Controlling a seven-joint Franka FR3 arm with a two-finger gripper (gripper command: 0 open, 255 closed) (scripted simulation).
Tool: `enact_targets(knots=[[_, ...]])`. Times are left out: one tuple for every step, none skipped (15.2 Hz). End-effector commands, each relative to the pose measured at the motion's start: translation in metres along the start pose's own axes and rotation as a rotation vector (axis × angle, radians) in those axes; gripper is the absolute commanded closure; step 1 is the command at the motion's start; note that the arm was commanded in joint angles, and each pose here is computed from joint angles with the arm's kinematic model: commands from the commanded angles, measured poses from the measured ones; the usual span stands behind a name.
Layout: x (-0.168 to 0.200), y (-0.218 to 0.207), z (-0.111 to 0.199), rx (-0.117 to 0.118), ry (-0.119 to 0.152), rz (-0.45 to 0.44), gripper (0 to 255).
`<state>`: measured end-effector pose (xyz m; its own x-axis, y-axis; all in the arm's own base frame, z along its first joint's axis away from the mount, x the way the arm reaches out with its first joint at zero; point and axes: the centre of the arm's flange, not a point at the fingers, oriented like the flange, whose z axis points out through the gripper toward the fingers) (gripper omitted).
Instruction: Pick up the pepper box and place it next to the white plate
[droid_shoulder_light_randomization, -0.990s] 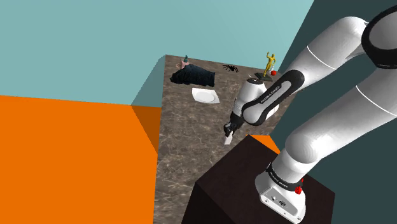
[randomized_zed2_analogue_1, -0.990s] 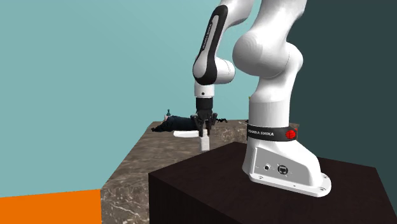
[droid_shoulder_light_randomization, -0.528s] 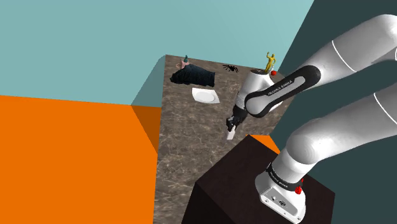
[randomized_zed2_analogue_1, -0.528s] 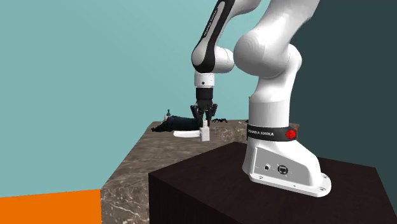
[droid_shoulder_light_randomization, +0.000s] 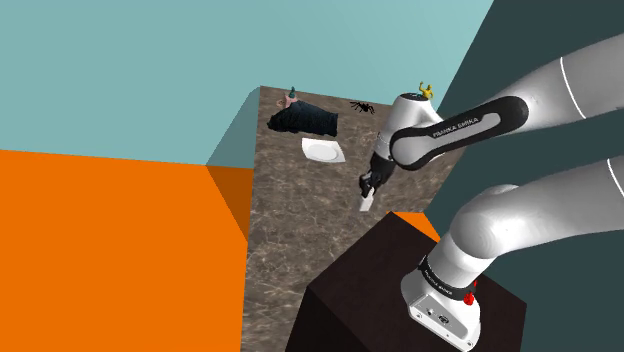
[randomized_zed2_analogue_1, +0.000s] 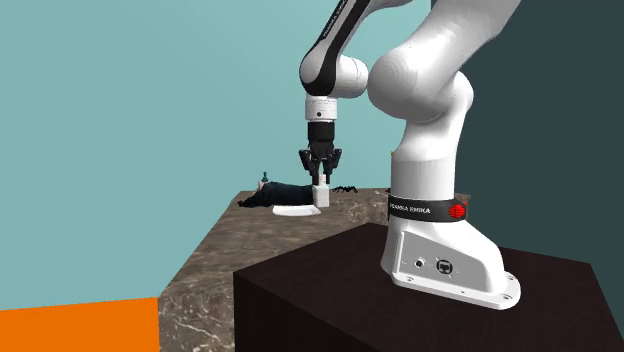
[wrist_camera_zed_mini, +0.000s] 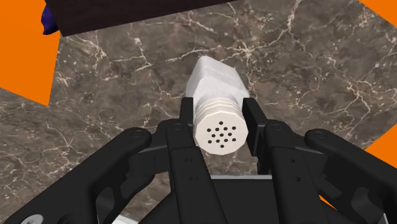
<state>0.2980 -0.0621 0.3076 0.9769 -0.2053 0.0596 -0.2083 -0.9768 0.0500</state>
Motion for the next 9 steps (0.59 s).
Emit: enact_targets(knots=[[0.000,0.001,-0.011,0.000,-0.001,0.000,255],[0.000,0.001,-0.012,0.000,-0.001,0.000,255],[0.009,0.010,-0.011,0.000,-0.001,0.000,255],[0.019,0.019,-0.010,0.000,-0.001,0.000,255],[0.028,0.029,-0.009,0.000,-0.001,0.000,255],[0.037,0.038,-0.008,0.000,-0.001,0.000,255],[0.047,0.047,-0.007,0.000,-0.001,0.000,255],[0.056,0.056,-0.006,0.000,-0.001,0.000,255],[0.065,0.066,-0.005,0.000,-0.001,0.000,255]])
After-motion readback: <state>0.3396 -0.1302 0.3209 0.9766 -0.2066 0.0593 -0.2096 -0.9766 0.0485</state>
